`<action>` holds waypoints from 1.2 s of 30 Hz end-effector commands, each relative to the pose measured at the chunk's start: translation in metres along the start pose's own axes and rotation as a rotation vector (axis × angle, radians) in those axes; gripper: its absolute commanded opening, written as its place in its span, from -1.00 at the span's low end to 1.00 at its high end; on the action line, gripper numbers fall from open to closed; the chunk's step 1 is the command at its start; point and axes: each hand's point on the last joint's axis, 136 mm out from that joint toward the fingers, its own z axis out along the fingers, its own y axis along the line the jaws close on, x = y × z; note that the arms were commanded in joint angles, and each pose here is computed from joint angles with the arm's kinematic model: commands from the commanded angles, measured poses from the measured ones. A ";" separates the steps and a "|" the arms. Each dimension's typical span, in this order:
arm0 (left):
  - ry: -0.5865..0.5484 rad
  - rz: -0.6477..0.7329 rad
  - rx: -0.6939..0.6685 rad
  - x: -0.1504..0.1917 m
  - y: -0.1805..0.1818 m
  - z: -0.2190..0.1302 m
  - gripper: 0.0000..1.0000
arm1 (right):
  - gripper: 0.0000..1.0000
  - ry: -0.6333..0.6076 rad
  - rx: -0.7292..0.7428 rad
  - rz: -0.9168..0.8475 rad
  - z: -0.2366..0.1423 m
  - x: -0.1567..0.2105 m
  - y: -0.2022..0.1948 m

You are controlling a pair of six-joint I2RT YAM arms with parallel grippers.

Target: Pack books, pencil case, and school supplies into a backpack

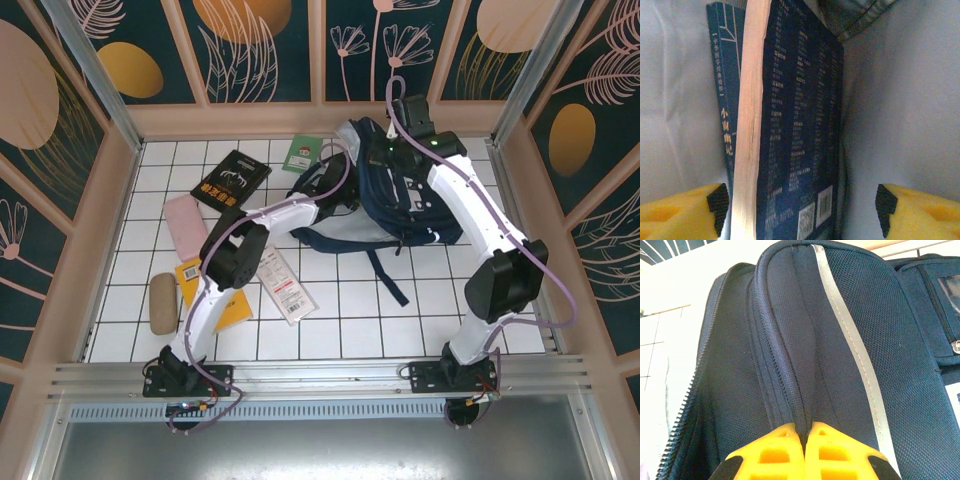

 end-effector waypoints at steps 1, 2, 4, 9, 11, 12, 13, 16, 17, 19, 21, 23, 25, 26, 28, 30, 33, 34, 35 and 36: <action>-0.044 0.086 0.019 -0.009 -0.040 -0.044 0.65 | -1.00 -0.140 -0.073 0.007 -0.028 -0.032 0.011; -0.052 0.095 -0.005 -0.010 -0.037 -0.053 0.71 | -1.00 -0.134 -0.068 0.002 -0.025 -0.029 0.009; -0.067 0.118 -0.042 -0.012 -0.033 -0.070 0.74 | -1.00 -0.123 -0.056 -0.005 -0.019 -0.024 0.004; -0.080 0.112 -0.159 -0.017 -0.001 -0.115 0.69 | -1.00 -0.100 -0.032 -0.026 -0.004 -0.011 -0.006; -0.098 0.109 -0.188 -0.023 0.013 -0.138 0.69 | -1.00 -0.085 -0.016 -0.034 0.003 -0.003 -0.012; -0.113 0.110 -0.200 -0.027 0.019 -0.148 0.69 | -1.00 -0.078 -0.012 -0.034 0.006 0.001 -0.014; -0.125 0.110 -0.219 -0.031 0.028 -0.160 0.69 | -1.00 -0.071 -0.011 -0.035 0.008 0.006 -0.016; -0.157 0.116 -0.264 -0.044 0.047 -0.195 0.69 | -1.00 -0.046 -0.012 -0.042 0.017 0.021 -0.020; -0.169 0.122 -0.288 -0.049 0.054 -0.206 0.70 | -1.00 -0.035 -0.014 -0.046 0.020 0.027 -0.020; -0.198 0.140 -0.327 -0.059 0.066 -0.225 0.80 | -1.00 -0.012 -0.019 -0.056 0.025 0.039 -0.019; -0.238 0.162 -0.372 -0.070 0.075 -0.244 0.93 | -1.00 0.004 -0.027 -0.072 0.029 0.050 -0.017; -0.269 0.169 -0.405 -0.083 0.084 -0.259 0.97 | -1.00 0.021 -0.040 -0.091 0.032 0.061 -0.013; -0.277 0.166 -0.423 -0.094 0.091 -0.268 0.97 | -1.00 0.034 -0.043 -0.113 0.034 0.068 -0.009; -0.280 0.170 -0.428 -0.100 0.094 -0.271 0.97 | -1.00 0.035 -0.048 -0.122 0.034 0.070 -0.006; -0.284 0.182 -0.448 -0.111 0.100 -0.274 0.97 | -1.00 0.032 -0.057 -0.133 0.034 0.071 -0.003; -0.279 0.200 -0.469 -0.124 0.106 -0.273 0.97 | -1.00 0.025 -0.060 -0.131 0.034 0.070 -0.002; -0.271 0.207 -0.502 -0.147 0.124 -0.266 0.97 | -1.00 0.017 -0.074 -0.124 0.034 0.069 0.001; -0.259 0.200 -0.506 -0.156 0.134 -0.261 0.97 | -1.00 0.018 -0.085 -0.120 0.035 0.069 0.003; -0.243 0.181 -0.513 -0.162 0.146 -0.255 0.97 | -1.00 0.022 -0.091 -0.119 0.036 0.070 0.004; -0.225 0.140 -0.528 -0.170 0.163 -0.250 0.97 | -1.00 0.027 -0.093 -0.118 0.038 0.071 0.004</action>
